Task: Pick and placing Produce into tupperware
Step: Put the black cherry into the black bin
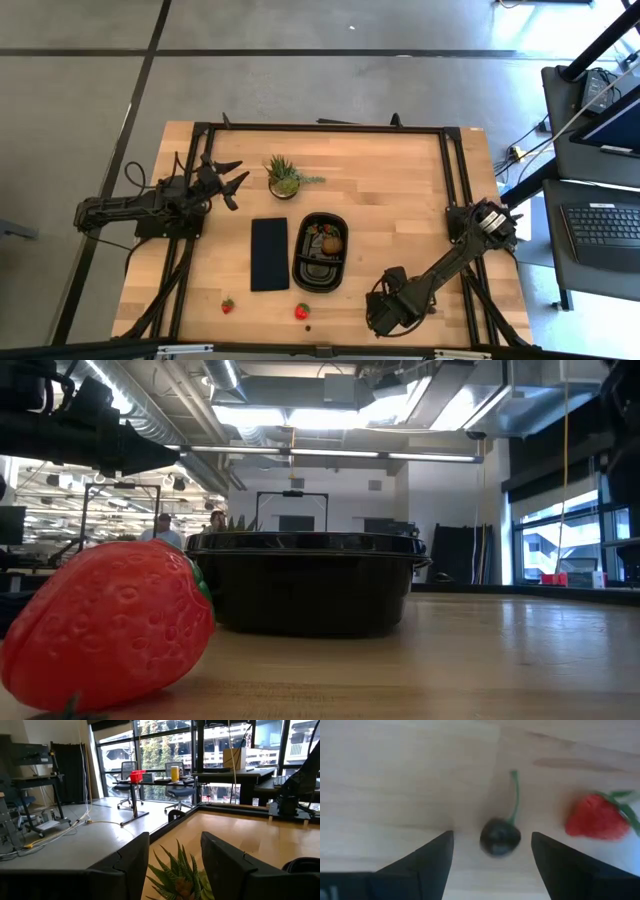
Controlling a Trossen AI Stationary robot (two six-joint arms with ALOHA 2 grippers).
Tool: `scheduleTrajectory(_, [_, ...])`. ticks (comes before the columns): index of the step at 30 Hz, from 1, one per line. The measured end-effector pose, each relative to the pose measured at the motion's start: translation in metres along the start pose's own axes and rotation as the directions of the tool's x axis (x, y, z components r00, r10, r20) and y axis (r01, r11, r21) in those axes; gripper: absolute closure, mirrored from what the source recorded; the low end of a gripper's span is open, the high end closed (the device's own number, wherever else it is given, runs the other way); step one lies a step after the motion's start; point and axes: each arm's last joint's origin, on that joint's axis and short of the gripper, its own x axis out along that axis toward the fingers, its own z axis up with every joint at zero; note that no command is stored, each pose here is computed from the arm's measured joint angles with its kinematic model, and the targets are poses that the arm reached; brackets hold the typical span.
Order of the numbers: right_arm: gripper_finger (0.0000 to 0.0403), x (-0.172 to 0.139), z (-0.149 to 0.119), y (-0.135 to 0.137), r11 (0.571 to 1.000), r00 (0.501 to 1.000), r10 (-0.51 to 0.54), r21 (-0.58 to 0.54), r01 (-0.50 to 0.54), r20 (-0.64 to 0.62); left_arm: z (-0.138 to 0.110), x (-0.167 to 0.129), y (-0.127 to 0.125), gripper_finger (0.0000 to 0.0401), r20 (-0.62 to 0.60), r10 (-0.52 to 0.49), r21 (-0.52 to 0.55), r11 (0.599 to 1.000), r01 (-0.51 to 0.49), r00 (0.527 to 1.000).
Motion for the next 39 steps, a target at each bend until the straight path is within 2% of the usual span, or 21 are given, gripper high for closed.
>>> scheduleTrajectory(10, [0.0145,0.015,0.006,-0.005,1.000,1.000,0.012,-0.019,-0.012,-0.005,0.000,0.000,0.000,0.0230,0.000,0.000,-0.001,1.000,0.000,1.000])
scheduleTrajectory(22, [0.0247,0.016,0.006,-0.003,0.998,1.000,0.028,-0.050,-0.028,-0.007,0.000,0.000,0.000,0.0230,0.000,0.000,-0.001,1.000,0.000,1.000])
scheduleTrajectory(28, [0.0279,0.016,0.006,-0.003,0.997,1.000,0.029,-0.074,-0.029,-0.006,0.000,0.000,0.000,0.0230,0.000,0.000,-0.001,1.000,0.000,1.000])
scheduleTrajectory(33, [0.0280,0.015,0.010,-0.001,0.998,1.000,0.017,-0.065,-0.018,-0.016,0.000,0.000,0.000,0.0230,0.000,0.000,-0.001,1.000,0.000,1.000])
scheduleTrajectory(39, [0.0267,0.015,0.020,0.004,0.990,1.000,0.002,-0.143,-0.006,-0.031,0.000,0.000,0.000,0.0230,0.001,0.000,-0.001,1.000,0.000,1.000])
